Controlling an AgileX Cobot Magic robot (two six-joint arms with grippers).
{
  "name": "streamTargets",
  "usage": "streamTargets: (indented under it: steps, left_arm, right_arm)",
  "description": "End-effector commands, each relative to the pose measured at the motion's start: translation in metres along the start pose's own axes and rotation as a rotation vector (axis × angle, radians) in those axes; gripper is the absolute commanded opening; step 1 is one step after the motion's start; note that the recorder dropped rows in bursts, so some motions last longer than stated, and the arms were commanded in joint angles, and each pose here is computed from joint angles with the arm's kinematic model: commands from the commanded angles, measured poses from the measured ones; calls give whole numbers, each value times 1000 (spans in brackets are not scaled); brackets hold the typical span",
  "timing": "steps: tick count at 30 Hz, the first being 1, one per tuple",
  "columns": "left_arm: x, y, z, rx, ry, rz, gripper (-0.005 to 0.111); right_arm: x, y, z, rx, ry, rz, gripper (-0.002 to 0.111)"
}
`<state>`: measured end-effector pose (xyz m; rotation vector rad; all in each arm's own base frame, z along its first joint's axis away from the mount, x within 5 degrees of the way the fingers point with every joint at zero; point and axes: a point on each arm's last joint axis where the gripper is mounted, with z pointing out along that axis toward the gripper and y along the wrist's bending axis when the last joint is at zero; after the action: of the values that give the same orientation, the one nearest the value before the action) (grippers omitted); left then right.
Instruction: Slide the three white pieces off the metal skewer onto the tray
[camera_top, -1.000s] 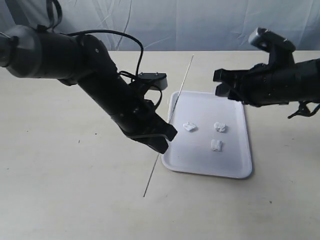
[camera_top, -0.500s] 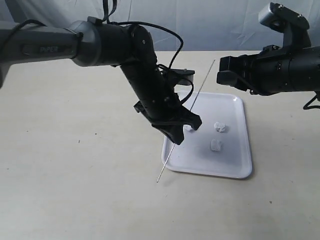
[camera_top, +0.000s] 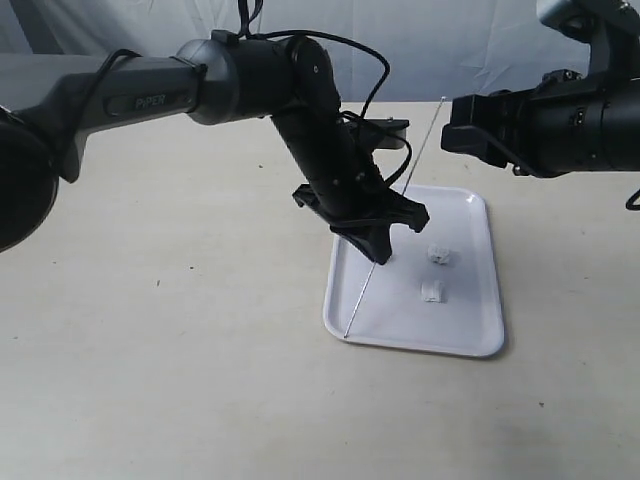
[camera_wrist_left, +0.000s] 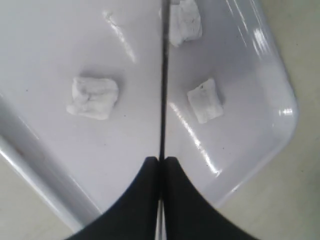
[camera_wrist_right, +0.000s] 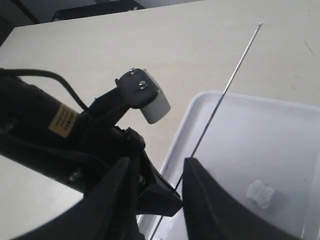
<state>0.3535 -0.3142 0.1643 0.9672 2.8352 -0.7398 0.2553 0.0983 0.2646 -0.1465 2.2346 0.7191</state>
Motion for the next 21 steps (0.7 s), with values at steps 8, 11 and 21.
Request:
streamTargets:
  steps: [8,11,21]
  left_arm:
    - [6,5,20,18,87,-35,16]
    - [3,4,17,19,71,-30,22]
    - [-12,-3,-37,-192,-49,115,16]
  right_arm:
    - [-2,4,-9,-9,-23,-19,33]
    - [-3,5,-13,-10,-32,-27,33]
    - [-6,11,-23,-16,-65,-57,33]
